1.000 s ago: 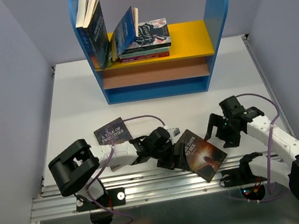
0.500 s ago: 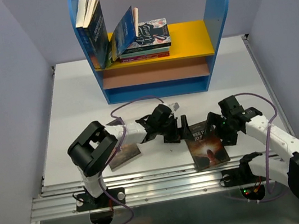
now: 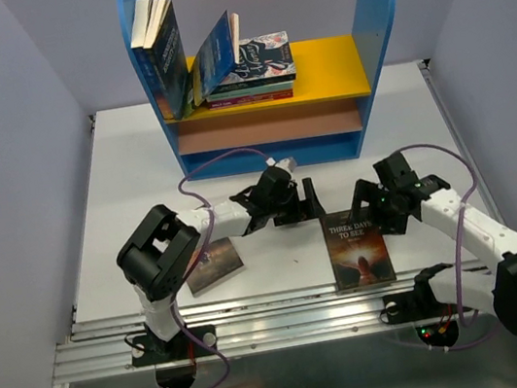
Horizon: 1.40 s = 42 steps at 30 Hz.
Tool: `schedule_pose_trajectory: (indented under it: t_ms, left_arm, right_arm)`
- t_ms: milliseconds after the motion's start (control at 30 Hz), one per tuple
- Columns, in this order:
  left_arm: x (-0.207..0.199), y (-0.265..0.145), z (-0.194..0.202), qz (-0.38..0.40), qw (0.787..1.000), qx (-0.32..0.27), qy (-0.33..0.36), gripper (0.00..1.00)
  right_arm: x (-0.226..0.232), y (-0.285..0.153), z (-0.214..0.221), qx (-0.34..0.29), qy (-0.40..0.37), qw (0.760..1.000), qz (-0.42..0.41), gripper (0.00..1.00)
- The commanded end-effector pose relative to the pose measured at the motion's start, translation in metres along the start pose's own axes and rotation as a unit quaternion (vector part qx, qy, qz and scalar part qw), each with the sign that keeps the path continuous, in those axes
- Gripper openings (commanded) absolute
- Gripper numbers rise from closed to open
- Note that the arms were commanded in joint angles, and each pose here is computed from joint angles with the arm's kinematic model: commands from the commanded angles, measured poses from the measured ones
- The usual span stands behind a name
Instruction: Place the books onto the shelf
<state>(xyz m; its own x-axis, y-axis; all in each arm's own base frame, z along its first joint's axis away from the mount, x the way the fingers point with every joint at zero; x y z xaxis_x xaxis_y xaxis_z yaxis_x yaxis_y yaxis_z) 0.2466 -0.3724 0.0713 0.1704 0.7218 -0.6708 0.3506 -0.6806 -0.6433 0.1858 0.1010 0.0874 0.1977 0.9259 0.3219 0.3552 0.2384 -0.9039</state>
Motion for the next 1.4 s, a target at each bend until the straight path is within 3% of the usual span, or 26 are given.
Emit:
schedule_pose_trajectory:
  t_ms: [0,433,700,800,867,967,1033,1133,1233,1367]
  left_arm:
    - [-0.009,-0.031,0.005,0.013,1.000,-0.015,0.014,0.96]
    - [-0.026,-0.020,0.045,0.031,0.998,0.042,0.019,0.99]
    - [-0.028,-0.006,0.052,0.024,0.997,0.068,0.028,0.94]
    - [-0.023,-0.002,0.053,0.012,0.997,0.075,0.031,0.88]
    - [-0.021,0.000,0.053,-0.003,0.996,0.078,0.030,0.76]
    - [-0.011,0.007,0.055,-0.039,0.995,0.085,0.026,0.71]
    - [-0.006,0.011,0.058,-0.051,0.994,0.092,0.020,0.62]
    - [0.003,0.015,0.060,-0.077,0.992,0.101,0.012,0.58]
    - [0.012,0.020,0.065,-0.102,0.988,0.113,0.007,0.41]
    - [0.015,0.022,0.066,-0.110,0.987,0.117,0.004,0.29]
  right_arm:
    - [-0.007,-0.008,-0.031,-0.069,-0.010,0.997,0.043,1.00]
    - [-0.035,0.010,-0.018,-0.050,0.019,0.996,0.070,1.00]
    - [-0.017,0.022,0.001,-0.001,0.038,0.999,-0.005,1.00]
    - [-0.015,0.022,0.004,-0.002,0.043,0.999,-0.017,1.00]
    - [-0.012,0.020,0.007,0.002,0.044,0.999,-0.030,1.00]
    - [-0.005,0.017,0.010,0.005,0.052,0.997,-0.055,1.00]
    - [-0.002,0.018,0.014,0.009,0.061,0.995,-0.074,1.00]
    - [0.011,0.016,0.018,0.015,0.076,0.989,-0.123,1.00]
    - [0.023,0.012,0.020,0.023,0.080,0.983,-0.167,1.00]
    - [0.047,-0.006,0.012,0.022,0.065,0.968,-0.242,1.00]
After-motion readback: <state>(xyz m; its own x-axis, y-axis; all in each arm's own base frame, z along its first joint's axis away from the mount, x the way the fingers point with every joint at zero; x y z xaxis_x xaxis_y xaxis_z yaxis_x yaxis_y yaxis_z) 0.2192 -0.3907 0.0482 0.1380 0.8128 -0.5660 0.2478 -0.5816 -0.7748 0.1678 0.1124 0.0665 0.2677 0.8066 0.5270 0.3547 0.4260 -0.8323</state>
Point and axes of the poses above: each gripper's point midway between its finger pads, its own y axis out along the fingers, its own x axis along the line the jaws close on, z = x × y, the point moved 3 cm from there along -y, back along the fingers, and after that the axes turned 7 degrees about -y, right-handed, at the moved point
